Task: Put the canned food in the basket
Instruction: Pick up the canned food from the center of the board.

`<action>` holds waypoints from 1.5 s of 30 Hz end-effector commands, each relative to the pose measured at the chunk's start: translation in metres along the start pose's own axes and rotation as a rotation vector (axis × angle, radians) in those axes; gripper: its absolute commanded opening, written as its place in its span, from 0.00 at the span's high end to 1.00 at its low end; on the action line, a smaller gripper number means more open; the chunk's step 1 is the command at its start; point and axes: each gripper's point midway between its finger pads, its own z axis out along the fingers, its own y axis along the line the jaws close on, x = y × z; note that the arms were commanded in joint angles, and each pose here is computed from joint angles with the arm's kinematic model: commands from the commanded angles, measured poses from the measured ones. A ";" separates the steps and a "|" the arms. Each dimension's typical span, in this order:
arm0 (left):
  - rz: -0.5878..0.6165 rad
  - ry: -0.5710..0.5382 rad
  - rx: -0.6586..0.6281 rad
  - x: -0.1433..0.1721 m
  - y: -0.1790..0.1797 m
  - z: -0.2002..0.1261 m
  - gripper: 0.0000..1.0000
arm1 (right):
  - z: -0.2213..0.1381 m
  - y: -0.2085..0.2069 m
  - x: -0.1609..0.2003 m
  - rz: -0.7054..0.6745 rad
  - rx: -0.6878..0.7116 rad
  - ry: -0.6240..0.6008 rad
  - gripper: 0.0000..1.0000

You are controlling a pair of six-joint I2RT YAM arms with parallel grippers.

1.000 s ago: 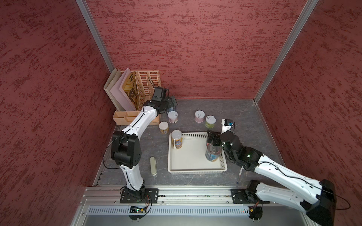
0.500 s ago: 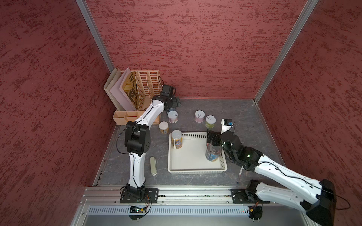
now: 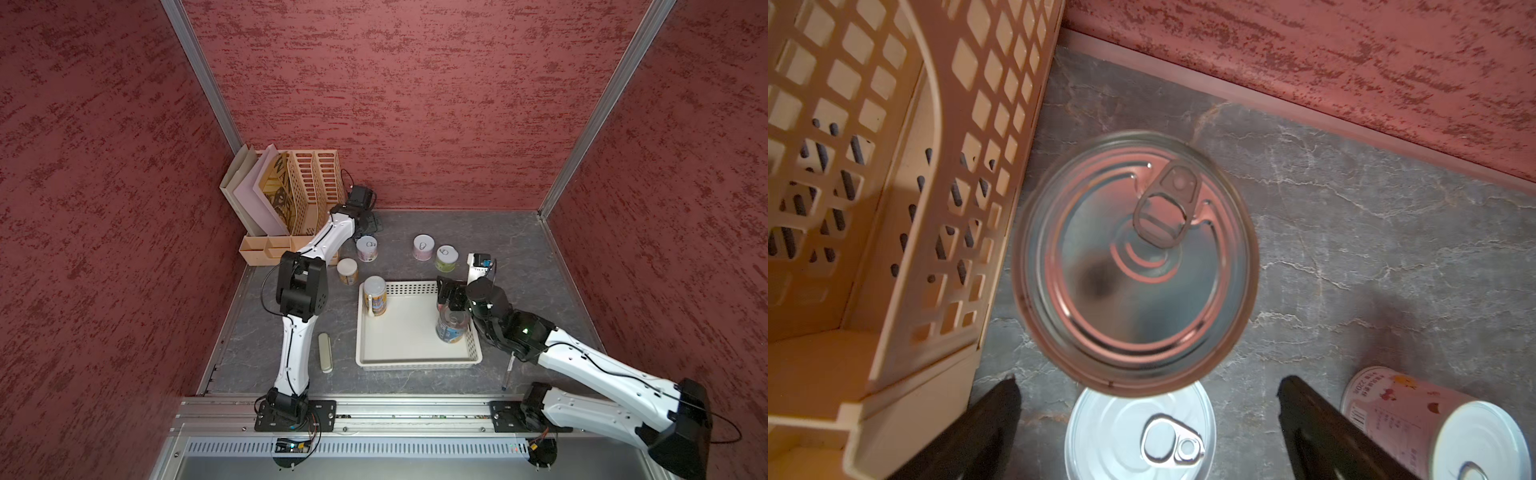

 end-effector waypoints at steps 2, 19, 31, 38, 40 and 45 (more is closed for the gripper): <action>0.034 -0.035 -0.040 -0.014 0.000 0.010 0.00 | 0.003 0.003 -0.004 0.023 -0.010 -0.007 0.02; 0.132 -0.081 -0.090 -0.031 0.005 0.048 0.00 | 0.015 0.008 0.007 0.008 -0.002 0.036 0.02; 0.189 -0.109 -0.089 -0.041 0.005 0.053 0.00 | 0.017 0.009 0.008 0.006 -0.001 0.041 0.02; 0.213 -0.106 -0.091 -0.039 0.005 0.059 0.10 | 0.019 0.009 0.010 0.004 0.001 0.046 0.02; 0.219 -0.104 -0.094 -0.038 0.006 0.060 0.12 | 0.019 0.009 0.010 0.004 0.001 0.047 0.02; 0.222 -0.103 -0.095 -0.038 0.006 0.061 0.23 | 0.020 0.009 0.010 0.003 0.001 0.049 0.02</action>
